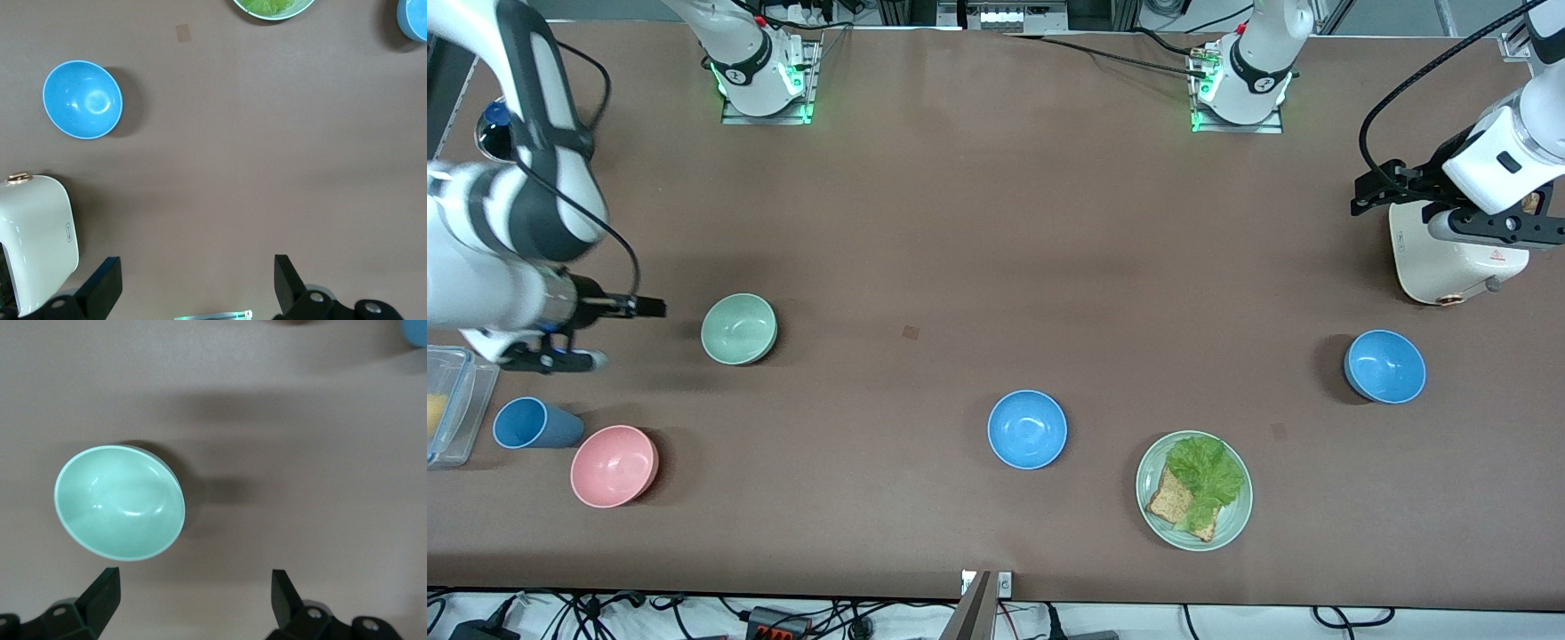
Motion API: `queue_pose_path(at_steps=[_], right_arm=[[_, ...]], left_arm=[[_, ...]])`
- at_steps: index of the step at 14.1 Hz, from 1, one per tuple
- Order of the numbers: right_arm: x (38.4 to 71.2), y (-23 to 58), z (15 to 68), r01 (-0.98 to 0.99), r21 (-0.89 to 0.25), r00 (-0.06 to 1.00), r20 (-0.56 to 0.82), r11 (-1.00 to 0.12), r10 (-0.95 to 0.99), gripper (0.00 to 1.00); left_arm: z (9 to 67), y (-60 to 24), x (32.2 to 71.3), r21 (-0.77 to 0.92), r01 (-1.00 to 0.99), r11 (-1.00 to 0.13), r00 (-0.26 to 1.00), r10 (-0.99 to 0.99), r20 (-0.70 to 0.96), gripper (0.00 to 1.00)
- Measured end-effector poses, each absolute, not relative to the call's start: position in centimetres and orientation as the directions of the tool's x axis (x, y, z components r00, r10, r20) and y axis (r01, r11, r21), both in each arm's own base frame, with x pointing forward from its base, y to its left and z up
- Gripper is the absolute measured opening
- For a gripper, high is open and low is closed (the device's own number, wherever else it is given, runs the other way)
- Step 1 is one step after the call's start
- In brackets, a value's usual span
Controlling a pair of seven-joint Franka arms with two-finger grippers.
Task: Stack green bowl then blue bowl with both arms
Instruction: 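Lower the right gripper onto the rim of the pale green bowl, then close the right gripper on the green bowl rim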
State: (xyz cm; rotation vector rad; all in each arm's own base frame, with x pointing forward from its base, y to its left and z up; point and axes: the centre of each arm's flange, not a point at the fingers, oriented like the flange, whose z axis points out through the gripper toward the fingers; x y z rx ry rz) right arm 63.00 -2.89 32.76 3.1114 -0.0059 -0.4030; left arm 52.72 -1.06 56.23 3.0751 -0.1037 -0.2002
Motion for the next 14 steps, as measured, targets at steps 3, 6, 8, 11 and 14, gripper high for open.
queue_pose_path(at_steps=[3, 6, 8, 11, 14], right_arm=[[63.0, -1.3, 28.9, 0.023, 0.003, 0.962, -0.272, -1.000, 0.021, 1.00], [62.6, -0.7, 26.0, 0.033, 0.001, 0.953, -0.303, -0.999, 0.031, 1.00], [62.3, -0.9, 24.3, 0.030, 0.002, 0.948, -0.317, -1.000, 0.028, 1.00], [62.1, -1.2, 22.3, 0.025, 0.003, 0.945, -0.328, -1.000, 0.023, 0.96], [62.3, -1.2, 21.7, 0.026, 0.003, 0.949, -0.315, -1.000, 0.023, 0.76]], left_arm=[[56.1, -1.1, 52.7, 0.063, -0.062, -0.996, 0.988, -0.070, -0.135, 1.00], [56.0, -1.1, 52.7, 0.064, -0.061, -0.996, 0.988, -0.070, -0.139, 1.00], [55.9, -0.9, 52.8, 0.064, -0.059, -0.996, 0.988, -0.067, -0.140, 1.00], [55.9, -0.4, 52.8, 0.064, -0.049, -0.997, 0.988, -0.058, -0.141, 1.00], [55.9, -0.3, 52.8, 0.065, -0.048, -0.997, 0.988, -0.057, -0.143, 1.00]])
